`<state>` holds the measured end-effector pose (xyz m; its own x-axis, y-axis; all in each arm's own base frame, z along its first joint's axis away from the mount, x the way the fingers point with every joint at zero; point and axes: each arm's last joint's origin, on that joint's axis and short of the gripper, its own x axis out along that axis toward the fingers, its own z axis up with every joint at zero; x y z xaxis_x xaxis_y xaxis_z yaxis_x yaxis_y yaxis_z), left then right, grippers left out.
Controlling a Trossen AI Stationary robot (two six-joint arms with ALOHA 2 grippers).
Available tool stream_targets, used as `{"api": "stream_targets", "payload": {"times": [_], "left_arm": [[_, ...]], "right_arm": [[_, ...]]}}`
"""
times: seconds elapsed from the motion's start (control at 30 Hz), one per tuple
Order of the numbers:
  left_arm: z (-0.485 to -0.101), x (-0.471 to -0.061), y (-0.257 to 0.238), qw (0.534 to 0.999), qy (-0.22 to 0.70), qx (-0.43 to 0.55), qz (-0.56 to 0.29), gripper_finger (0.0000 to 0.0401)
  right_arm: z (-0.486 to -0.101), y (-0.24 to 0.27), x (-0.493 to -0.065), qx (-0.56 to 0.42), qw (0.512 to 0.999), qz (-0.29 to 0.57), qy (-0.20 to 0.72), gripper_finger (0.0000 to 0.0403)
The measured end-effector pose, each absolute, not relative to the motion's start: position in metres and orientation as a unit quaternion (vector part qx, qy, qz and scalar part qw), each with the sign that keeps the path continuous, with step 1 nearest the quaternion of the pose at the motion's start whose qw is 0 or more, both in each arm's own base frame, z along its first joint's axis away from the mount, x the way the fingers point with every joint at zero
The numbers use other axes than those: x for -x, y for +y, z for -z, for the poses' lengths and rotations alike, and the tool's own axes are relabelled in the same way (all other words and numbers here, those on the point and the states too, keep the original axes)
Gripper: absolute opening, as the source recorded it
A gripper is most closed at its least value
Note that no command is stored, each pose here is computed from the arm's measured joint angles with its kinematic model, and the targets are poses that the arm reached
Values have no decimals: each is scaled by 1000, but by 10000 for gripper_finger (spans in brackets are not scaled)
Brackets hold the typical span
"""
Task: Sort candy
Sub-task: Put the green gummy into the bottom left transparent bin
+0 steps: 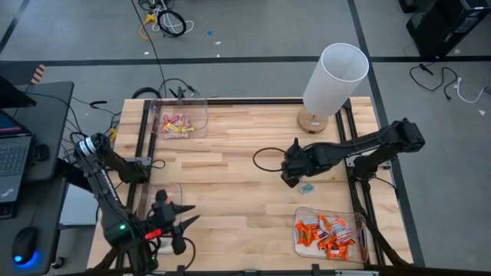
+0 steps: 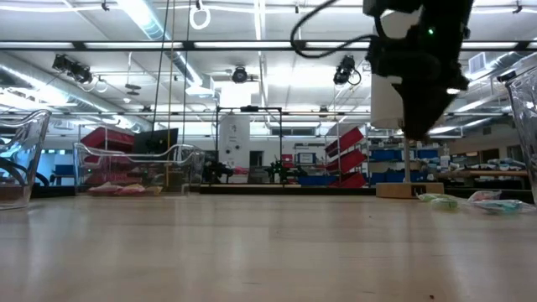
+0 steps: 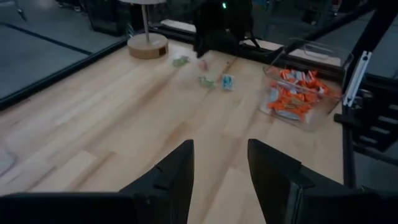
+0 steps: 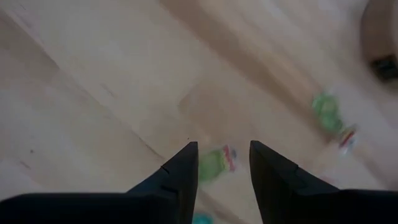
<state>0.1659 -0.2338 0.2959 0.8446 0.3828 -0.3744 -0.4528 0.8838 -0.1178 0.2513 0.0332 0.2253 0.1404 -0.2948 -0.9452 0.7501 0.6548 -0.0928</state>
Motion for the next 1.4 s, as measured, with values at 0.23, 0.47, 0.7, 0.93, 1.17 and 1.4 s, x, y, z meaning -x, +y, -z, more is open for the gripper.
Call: {"api": "stream_targets", "payload": {"times": [0.23, 0.47, 0.7, 0.93, 1.17, 1.4], "left_arm": [[-296, -167, -232, 958, 172, 70, -218, 152], [-298, -167, -231, 962, 158, 27, -220, 152], [-297, -165, -223, 959, 160, -25, -235, 152], [-296, -173, -210, 949, 164, -58, -264, 152], [-287, -182, -195, 935, 177, -85, -296, 152], [-280, -185, -190, 929, 190, -85, -306, 152]], "right_arm": [[-191, 33, -236, -258, 682, 376, 572, 155], [-168, 33, -235, -309, 687, 358, 552, 181], [-159, 30, -231, -336, 670, 380, 542, 192], [-146, 29, -231, -362, 679, 373, 519, 192], [-138, 29, -226, -377, 668, 376, 519, 189], [-136, 29, -225, -359, 683, 369, 517, 152]]}}
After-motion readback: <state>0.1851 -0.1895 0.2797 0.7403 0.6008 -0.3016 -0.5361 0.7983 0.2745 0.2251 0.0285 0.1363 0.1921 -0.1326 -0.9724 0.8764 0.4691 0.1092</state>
